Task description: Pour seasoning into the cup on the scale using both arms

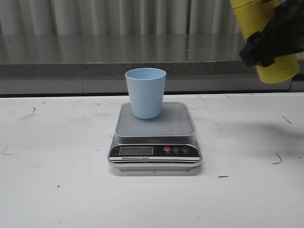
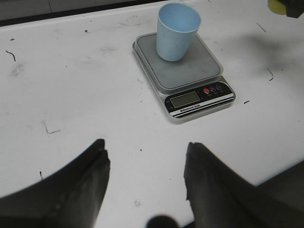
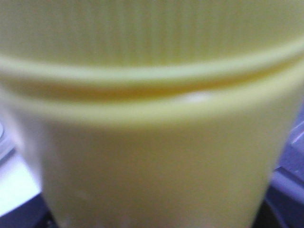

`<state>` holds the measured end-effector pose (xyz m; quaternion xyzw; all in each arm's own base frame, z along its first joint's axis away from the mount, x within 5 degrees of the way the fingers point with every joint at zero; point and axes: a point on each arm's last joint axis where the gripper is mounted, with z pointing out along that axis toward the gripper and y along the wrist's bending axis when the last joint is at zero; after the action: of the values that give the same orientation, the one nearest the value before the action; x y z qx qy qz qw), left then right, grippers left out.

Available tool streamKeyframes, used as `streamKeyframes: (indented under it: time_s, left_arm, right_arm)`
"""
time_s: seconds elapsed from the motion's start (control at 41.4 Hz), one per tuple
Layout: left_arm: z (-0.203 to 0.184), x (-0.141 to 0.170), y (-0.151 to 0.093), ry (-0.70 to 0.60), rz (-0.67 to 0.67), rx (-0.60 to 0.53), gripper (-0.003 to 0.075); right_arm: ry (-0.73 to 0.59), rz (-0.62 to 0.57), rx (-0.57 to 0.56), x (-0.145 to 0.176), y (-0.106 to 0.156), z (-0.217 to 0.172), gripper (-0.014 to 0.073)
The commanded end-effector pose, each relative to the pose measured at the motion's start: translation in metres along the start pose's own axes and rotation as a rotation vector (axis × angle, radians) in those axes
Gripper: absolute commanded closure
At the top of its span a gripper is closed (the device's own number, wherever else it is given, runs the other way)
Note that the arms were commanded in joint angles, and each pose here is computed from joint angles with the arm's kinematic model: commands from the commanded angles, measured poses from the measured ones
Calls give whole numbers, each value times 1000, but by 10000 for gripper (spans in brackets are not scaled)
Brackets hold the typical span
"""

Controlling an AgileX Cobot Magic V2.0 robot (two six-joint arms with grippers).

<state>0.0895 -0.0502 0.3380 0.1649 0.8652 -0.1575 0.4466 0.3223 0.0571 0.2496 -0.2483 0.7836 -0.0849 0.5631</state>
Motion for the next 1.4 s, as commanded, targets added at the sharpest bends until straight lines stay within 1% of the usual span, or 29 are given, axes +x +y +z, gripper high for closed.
streamKeyframes:
  time_s: [0.0, 0.024, 0.097, 0.266, 0.411, 0.483, 0.532, 0.701, 0.87, 0.942, 1.184, 1.256, 1.377]
  left_arm:
    - [-6, -13, -2, -94, -9, 16, 392]
    - [-6, -13, -2, -94, -9, 16, 398]
    - [-6, -13, -2, -94, -9, 16, 411]
    - [-6, -13, -2, -94, -9, 16, 454]
    - [-6, -13, -2, -94, -9, 16, 496]
    - [-6, -13, -2, -94, -9, 16, 515]
    - [-6, -13, -2, -94, -9, 16, 526]
    - [-6, -13, -2, -94, -9, 16, 562]
    - [-6, -13, -2, -94, -9, 16, 594]
    - [-6, -13, -2, -94, -9, 16, 608]
    - [-6, -13, -2, -94, -9, 16, 608]
    - [-6, -13, -2, -94, -9, 16, 608]
    - [-6, -13, -2, -94, -9, 16, 608]
  right_arm:
    - [-66, -205, 5, -37, -10, -18, 234]
    - [-40, -255, -24, -41, -9, -18, 234]
    - [7, -319, -89, -52, -6, -17, 234]
    - [39, -360, -159, -76, -3, -10, 236]
    - [104, -347, -206, -85, -3, -2, 236]
    - [134, -342, -226, -89, -1, 3, 236]
    - [148, -386, -226, -90, 1, 5, 236]
    - [196, -481, -195, -97, 11, 9, 236]
    - [253, -649, -109, -100, 17, 17, 236]
    - [262, -767, -74, -101, 22, 20, 236]
    - [249, -1084, 10, -108, 36, 26, 236]
    - [268, -1182, 42, -107, 39, 30, 236]
    - [311, -1300, 81, -105, 44, 36, 236]
